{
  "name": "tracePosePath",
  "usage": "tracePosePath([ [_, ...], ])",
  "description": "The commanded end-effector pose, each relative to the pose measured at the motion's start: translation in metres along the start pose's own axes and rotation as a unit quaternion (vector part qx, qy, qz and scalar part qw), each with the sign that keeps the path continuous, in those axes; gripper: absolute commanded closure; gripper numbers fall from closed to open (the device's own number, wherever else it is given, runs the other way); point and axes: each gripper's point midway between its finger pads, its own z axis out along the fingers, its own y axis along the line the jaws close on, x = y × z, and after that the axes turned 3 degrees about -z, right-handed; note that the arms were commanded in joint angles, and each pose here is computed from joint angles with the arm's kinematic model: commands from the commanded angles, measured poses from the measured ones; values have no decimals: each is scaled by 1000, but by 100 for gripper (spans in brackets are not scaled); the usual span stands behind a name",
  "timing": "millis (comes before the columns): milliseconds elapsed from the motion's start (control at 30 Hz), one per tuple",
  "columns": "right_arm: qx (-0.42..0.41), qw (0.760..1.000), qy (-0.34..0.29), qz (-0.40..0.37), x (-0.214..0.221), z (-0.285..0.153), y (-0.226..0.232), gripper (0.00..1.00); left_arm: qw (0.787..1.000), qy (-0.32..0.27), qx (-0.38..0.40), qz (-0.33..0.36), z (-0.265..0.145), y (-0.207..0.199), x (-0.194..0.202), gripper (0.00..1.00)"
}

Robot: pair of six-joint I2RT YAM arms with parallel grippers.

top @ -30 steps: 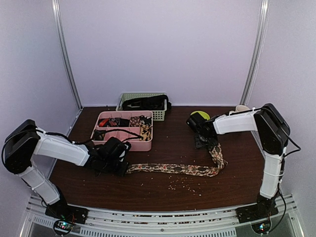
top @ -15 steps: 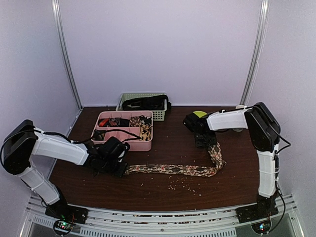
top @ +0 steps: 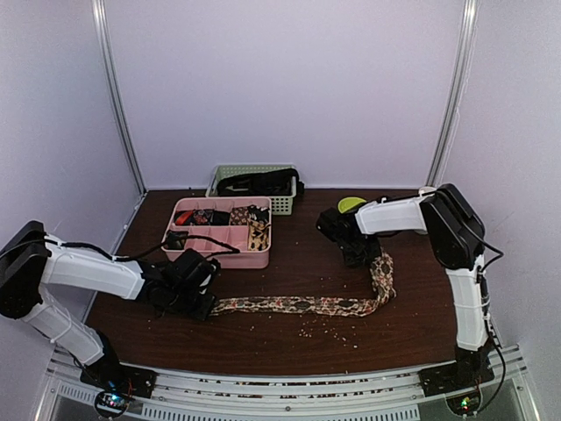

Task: Roll the ties
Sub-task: Flatten out the tie at the center of the board.

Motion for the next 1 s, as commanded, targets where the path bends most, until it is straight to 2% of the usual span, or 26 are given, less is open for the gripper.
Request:
tracePosePath([
  [0, 5, 1000, -21, 23, 1, -17, -23, 100, 1000, 6, -3, -12, 4, 4, 7, 100],
  [167, -48, 982, -117, 137, -25, -73, -73, 100, 1000, 11, -1, -19, 14, 0, 8, 100],
  [300, -81, 960, -162, 215, -23, -94, -111, 100, 1000, 14, 1, -25, 17, -1, 9, 100],
  [400, -116, 934, -187, 282, -15, -98, -138, 100, 999, 13, -4, -35, 19, 1, 11, 100],
  [567, -234, 860, -237, 386, -19, -95, -162, 100, 998, 9, -6, -56, 19, 3, 13, 100],
  [700, -337, 799, -285, 409, -50, -107, -157, 100, 998, -1, 8, -65, 16, -1, 9, 100],
  [733, -355, 792, -286, 408, -53, -108, -152, 100, 998, -3, 10, -66, 16, -1, 8, 100],
  [800, -395, 754, -306, 427, -60, -116, -153, 100, 997, -7, 10, -71, 14, 0, 8, 100],
  [900, -406, 706, -325, 481, -41, -109, -173, 100, 997, -6, 7, -73, 13, 2, 10, 100],
  [967, -392, 696, -315, 513, -20, -90, -183, 100, 997, -6, 8, -74, 13, 2, 10, 100],
])
